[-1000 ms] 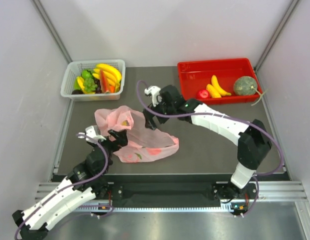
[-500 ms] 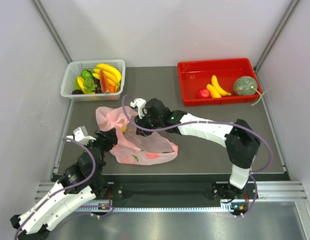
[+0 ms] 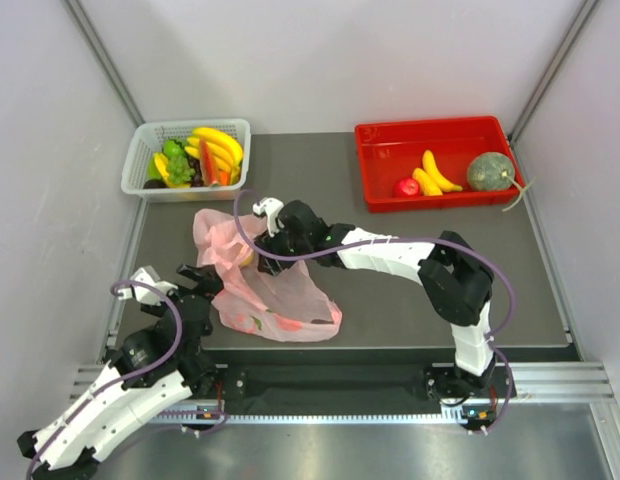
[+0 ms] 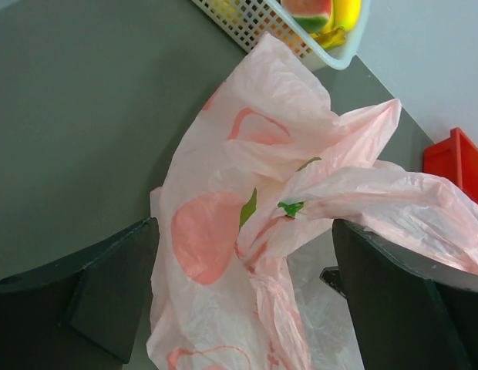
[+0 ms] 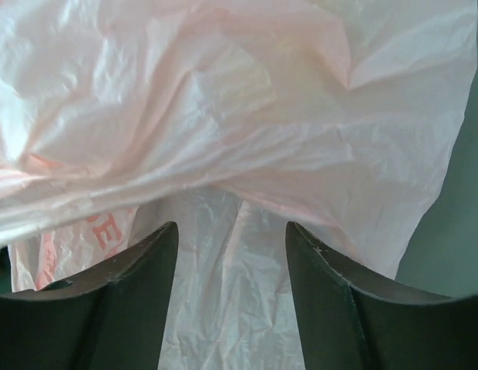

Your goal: Untie the knot of the plastic bag and take out the fruit

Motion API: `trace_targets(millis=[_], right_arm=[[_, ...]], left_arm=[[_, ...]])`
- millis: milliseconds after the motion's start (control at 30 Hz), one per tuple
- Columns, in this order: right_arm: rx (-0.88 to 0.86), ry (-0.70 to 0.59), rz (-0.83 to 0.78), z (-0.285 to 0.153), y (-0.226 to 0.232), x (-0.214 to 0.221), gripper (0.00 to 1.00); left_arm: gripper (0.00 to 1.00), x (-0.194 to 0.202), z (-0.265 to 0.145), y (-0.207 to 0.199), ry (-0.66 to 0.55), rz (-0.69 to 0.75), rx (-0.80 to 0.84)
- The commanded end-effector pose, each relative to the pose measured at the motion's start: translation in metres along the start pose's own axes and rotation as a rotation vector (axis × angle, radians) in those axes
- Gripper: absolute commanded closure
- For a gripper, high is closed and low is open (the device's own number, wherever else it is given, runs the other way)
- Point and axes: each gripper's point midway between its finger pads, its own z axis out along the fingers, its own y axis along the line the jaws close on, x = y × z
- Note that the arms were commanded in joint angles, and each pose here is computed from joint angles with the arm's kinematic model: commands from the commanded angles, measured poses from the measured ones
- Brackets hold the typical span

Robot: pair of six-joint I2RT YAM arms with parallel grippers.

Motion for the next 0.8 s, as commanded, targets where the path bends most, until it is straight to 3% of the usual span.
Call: trace_targets(millis=[0,200,367,633,767], right_arm=[[-0.038,-0.1,-0.005,-0.003,0.009,-0.033,0.41],[-0.036,-0.108,0.045,-0.009,-0.002,-0.026,0.39],[0.033,-0.02,0.067,-0.01,-0.023,0.02,0.4],[0.092,0.05,0.093,-0.017,-0.038,0.07,0.43],[0.153,0.06,0.103,-0.025,-0.052,0.079,0.45]], left_arm=[[0.01,-0.004,-0.001,-0.002,0.001,-0.012,-0.012],[0.01,0.001,-0.003,0.003,0.036,-0.002,-0.057],[0.01,-0.013,-0.013,-0.022,0.089,-0.033,0.001],[0.01,-0.045,-0.019,-0.039,-0.004,-0.115,0.108],[0.01,-0.028,-0.011,-0.028,0.011,-0.044,0.056]])
